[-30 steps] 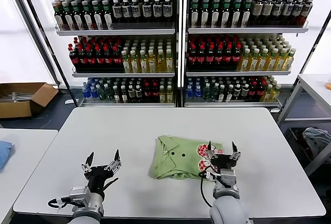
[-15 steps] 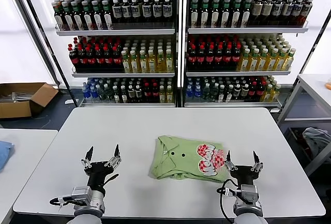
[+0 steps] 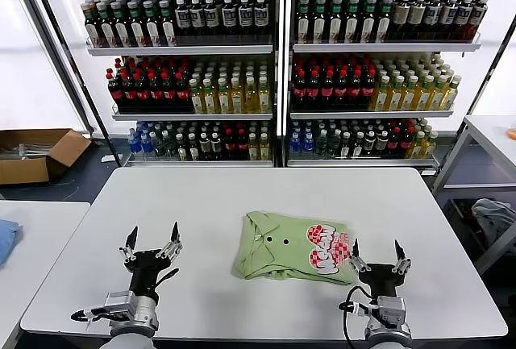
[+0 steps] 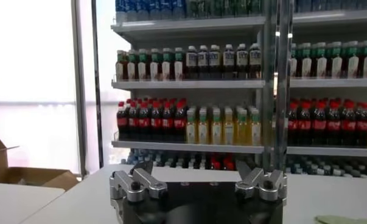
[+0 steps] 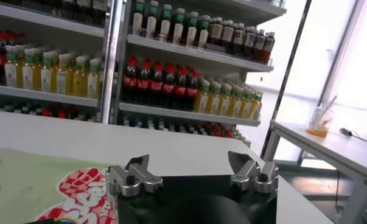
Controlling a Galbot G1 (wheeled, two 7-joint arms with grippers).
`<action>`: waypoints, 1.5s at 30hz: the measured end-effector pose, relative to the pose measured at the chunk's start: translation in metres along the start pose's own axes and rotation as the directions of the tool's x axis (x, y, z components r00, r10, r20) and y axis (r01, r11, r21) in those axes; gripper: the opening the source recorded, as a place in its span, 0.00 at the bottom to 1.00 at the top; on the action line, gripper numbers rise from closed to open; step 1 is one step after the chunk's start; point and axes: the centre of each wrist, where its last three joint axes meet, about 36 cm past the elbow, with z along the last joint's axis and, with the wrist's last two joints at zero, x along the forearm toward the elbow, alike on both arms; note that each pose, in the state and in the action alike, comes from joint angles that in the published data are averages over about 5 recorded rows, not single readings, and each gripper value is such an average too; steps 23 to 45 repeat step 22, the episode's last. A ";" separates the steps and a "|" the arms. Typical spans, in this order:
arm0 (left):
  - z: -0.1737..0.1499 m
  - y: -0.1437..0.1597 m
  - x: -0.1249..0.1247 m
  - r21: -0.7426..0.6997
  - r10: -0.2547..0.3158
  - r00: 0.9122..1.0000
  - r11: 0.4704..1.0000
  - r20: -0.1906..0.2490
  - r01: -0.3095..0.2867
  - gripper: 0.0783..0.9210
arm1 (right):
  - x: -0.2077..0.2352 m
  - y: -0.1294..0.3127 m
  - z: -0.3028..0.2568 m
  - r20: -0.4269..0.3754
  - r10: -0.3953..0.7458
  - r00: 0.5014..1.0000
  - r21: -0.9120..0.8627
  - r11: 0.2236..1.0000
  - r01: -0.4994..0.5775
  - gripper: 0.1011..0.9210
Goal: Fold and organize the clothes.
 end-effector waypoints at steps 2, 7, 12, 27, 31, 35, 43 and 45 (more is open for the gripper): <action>0.000 0.001 0.001 -0.002 0.002 1.000 1.000 0.004 -0.002 0.88 | 0.002 -0.001 0.000 -0.002 0.001 1.000 0.000 1.000 -0.001 0.88; 0.000 0.000 0.003 0.001 0.008 1.000 1.000 0.002 -0.008 0.88 | 0.005 -0.002 0.002 -0.010 0.003 1.000 0.003 1.000 -0.003 0.88; -0.002 -0.003 0.007 0.016 0.013 1.000 1.000 -0.006 -0.013 0.88 | 0.009 -0.005 0.003 -0.014 -0.002 1.000 0.002 1.000 0.002 0.88; -0.001 -0.004 0.014 0.056 0.024 0.999 0.998 -0.024 -0.023 0.88 | 0.017 -0.008 -0.002 0.006 -0.059 0.998 -0.016 0.998 0.059 0.88; -0.001 -0.004 0.014 0.056 0.024 0.999 0.998 -0.024 -0.023 0.88 | 0.017 -0.008 -0.002 0.006 -0.059 0.998 -0.016 0.998 0.059 0.88; -0.001 -0.004 0.014 0.056 0.024 0.999 0.998 -0.024 -0.023 0.88 | 0.017 -0.008 -0.002 0.006 -0.059 0.998 -0.016 0.998 0.059 0.88; -0.001 -0.004 0.014 0.056 0.024 0.999 0.998 -0.024 -0.023 0.88 | 0.017 -0.008 -0.002 0.006 -0.059 0.998 -0.016 0.998 0.059 0.88; -0.001 -0.004 0.014 0.056 0.024 0.999 0.998 -0.024 -0.023 0.88 | 0.017 -0.008 -0.002 0.006 -0.059 0.998 -0.016 0.998 0.059 0.88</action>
